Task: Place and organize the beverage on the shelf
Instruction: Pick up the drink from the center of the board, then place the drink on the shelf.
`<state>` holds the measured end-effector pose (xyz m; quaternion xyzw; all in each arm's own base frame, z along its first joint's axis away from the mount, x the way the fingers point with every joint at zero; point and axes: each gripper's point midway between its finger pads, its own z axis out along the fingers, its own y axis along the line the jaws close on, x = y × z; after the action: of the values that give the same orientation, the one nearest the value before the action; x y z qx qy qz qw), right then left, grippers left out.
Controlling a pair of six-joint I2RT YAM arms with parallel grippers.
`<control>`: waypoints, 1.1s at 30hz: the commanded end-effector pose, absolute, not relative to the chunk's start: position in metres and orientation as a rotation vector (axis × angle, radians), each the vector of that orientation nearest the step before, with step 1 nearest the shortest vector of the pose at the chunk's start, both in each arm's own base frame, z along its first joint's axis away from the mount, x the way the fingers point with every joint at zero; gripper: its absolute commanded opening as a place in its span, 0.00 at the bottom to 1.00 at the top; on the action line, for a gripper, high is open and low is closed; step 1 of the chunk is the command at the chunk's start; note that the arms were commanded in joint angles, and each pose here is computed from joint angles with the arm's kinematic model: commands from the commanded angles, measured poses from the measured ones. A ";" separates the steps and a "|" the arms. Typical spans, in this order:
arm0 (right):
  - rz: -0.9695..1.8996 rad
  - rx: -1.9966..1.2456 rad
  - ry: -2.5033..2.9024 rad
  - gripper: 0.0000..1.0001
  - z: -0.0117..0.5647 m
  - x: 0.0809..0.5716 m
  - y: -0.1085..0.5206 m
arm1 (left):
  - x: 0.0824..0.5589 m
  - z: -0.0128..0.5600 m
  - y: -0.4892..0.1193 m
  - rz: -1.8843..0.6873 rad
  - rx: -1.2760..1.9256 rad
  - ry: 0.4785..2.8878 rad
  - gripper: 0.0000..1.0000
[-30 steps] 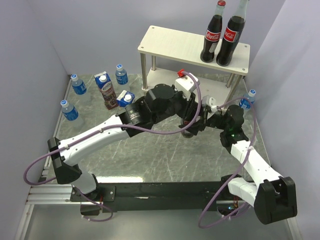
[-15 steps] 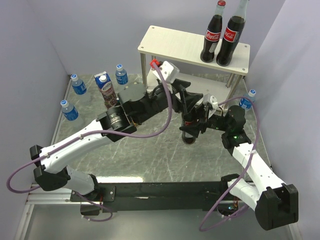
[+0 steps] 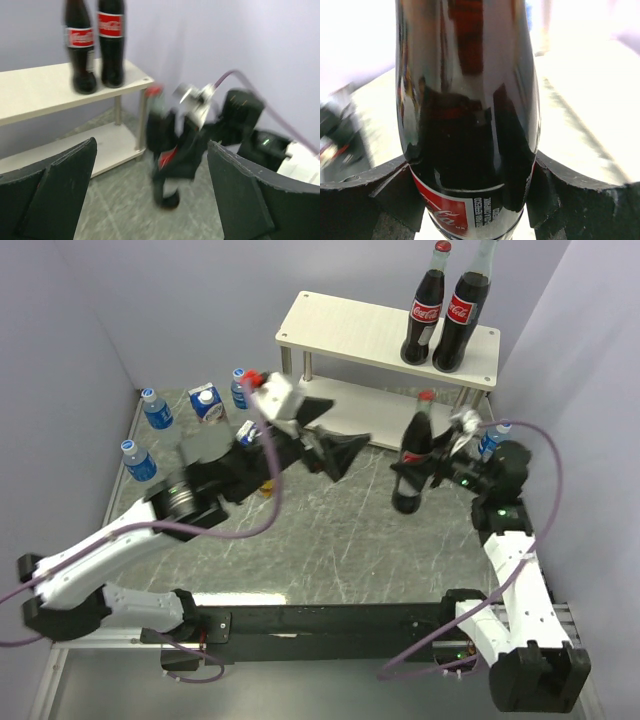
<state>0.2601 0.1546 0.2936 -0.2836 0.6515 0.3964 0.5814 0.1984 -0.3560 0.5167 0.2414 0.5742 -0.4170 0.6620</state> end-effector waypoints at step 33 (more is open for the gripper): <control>0.074 -0.091 1.137 0.00 0.608 0.349 -0.024 | 0.203 0.329 -0.215 -0.422 0.510 1.556 0.97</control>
<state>0.3894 -0.0237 0.4615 -0.0038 0.7141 0.0958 0.6935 0.2007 -0.2161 0.3256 0.2313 0.6910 -0.1932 0.6571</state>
